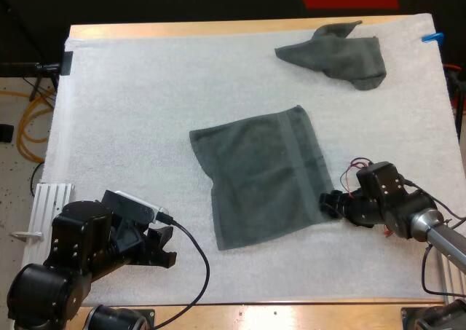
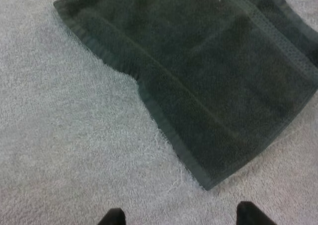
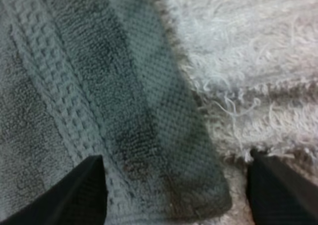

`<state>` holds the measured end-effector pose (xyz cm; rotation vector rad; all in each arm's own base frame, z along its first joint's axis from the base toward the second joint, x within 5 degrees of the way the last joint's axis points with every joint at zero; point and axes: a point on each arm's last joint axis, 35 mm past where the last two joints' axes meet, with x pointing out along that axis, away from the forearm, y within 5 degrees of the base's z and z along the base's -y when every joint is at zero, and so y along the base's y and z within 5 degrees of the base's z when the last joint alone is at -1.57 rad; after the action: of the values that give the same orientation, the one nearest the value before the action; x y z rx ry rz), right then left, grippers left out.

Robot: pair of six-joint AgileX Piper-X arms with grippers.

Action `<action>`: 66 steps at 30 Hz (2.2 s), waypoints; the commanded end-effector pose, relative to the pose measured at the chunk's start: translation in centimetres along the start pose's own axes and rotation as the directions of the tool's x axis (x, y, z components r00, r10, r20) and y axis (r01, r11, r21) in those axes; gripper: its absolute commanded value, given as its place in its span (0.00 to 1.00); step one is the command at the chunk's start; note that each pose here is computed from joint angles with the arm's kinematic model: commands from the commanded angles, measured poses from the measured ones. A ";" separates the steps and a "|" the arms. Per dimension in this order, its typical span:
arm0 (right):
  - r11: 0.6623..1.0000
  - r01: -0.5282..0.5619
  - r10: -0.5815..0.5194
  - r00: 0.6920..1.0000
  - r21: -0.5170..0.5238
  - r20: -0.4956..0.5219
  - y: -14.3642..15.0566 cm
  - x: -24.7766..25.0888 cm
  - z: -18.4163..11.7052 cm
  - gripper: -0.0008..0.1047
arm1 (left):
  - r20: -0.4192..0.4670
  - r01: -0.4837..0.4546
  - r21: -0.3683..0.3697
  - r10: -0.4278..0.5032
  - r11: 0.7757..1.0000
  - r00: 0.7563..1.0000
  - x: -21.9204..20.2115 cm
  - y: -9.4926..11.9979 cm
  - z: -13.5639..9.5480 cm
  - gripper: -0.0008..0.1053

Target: Pick towel from pile fold and stack

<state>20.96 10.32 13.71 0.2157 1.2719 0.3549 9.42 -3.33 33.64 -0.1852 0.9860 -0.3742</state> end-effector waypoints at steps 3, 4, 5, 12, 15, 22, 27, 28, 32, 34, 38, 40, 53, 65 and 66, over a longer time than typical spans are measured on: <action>0.999 -0.025 0.027 0.996 0.029 -0.089 -0.4 0.8 -1.1 0.42 | 0.004 0.008 -0.004 -0.008 1.000 1.000 0.0 0.0 0.0 0.44; 0.999 -0.022 0.025 0.995 0.031 -0.094 -0.4 0.8 -1.1 0.34 | 0.004 0.008 -0.004 -0.008 1.000 1.000 0.0 0.0 0.0 0.44; 0.999 -0.021 0.024 0.995 0.031 -0.096 -0.4 0.8 -1.2 0.29 | 0.004 0.008 -0.004 -0.008 1.000 1.000 0.0 0.0 0.0 0.44; 1.000 -0.013 0.014 0.996 0.006 -0.093 -0.5 0.8 -1.2 0.01 | 0.003 0.009 -0.004 -0.009 1.000 1.000 0.0 0.0 0.0 0.44; 1.000 -0.016 0.015 0.996 -0.002 -0.088 -0.4 0.5 -1.2 0.01 | -0.007 0.058 -0.015 -0.058 0.998 0.998 0.0 -0.2 0.0 0.44; 0.998 0.038 -0.042 0.997 -0.053 -0.071 -0.4 -0.7 -1.4 0.01 | -0.090 0.222 -0.044 -0.225 0.974 0.970 3.1 0.0 -0.1 0.44; 0.997 0.035 -0.040 0.997 -0.073 -0.065 -0.3 -1.0 -1.4 0.01 | -0.131 0.214 -0.019 -0.215 0.977 0.968 5.5 0.5 0.2 0.44; 0.997 0.036 -0.040 0.997 -0.073 -0.065 -0.3 -1.0 -1.4 0.01 | -0.144 0.213 -0.010 -0.212 0.977 0.967 5.9 0.4 0.4 0.44; 0.997 0.036 -0.041 0.997 -0.073 -0.067 -0.3 -1.0 -1.4 0.01 | -0.198 0.242 0.018 -0.233 0.970 0.952 7.7 -0.4 0.9 0.44; 0.997 0.038 -0.043 0.997 -0.072 -0.072 -0.4 -1.0 -1.5 0.01 | -0.242 0.248 -0.001 -0.241 0.969 0.940 9.3 -0.9 1.3 0.44; 0.997 0.040 -0.045 0.996 -0.070 -0.079 -0.4 -1.0 -1.5 0.01 | -0.300 0.227 -0.071 -0.238 0.971 0.924 12.0 -0.7 1.5 0.44; 0.997 0.040 -0.045 0.996 -0.070 -0.078 -0.4 -1.0 -1.5 0.01 | -0.315 0.217 -0.118 -0.244 0.969 0.917 13.8 -0.3 1.2 0.44; 0.997 0.040 -0.045 0.996 -0.070 -0.078 -0.4 -1.0 -1.5 0.01 | -0.394 0.122 -0.415 -0.299 0.902 0.869 19.7 1.9 -2.9 0.44; 0.997 0.040 -0.045 0.996 -0.070 -0.078 -0.4 -1.0 -1.5 0.01 | -0.448 0.072 -0.478 -0.314 0.875 0.837 22.8 2.6 -3.5 0.44; 0.997 0.040 -0.045 0.996 -0.070 -0.078 -0.4 -1.0 -1.5 0.01 | -0.444 0.097 -0.486 -0.341 0.869 0.829 23.1 2.5 -3.4 0.44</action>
<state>19.56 9.66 13.99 0.1329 1.3295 0.3742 18.49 -9.78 12.99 -0.6376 1.5961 -0.4018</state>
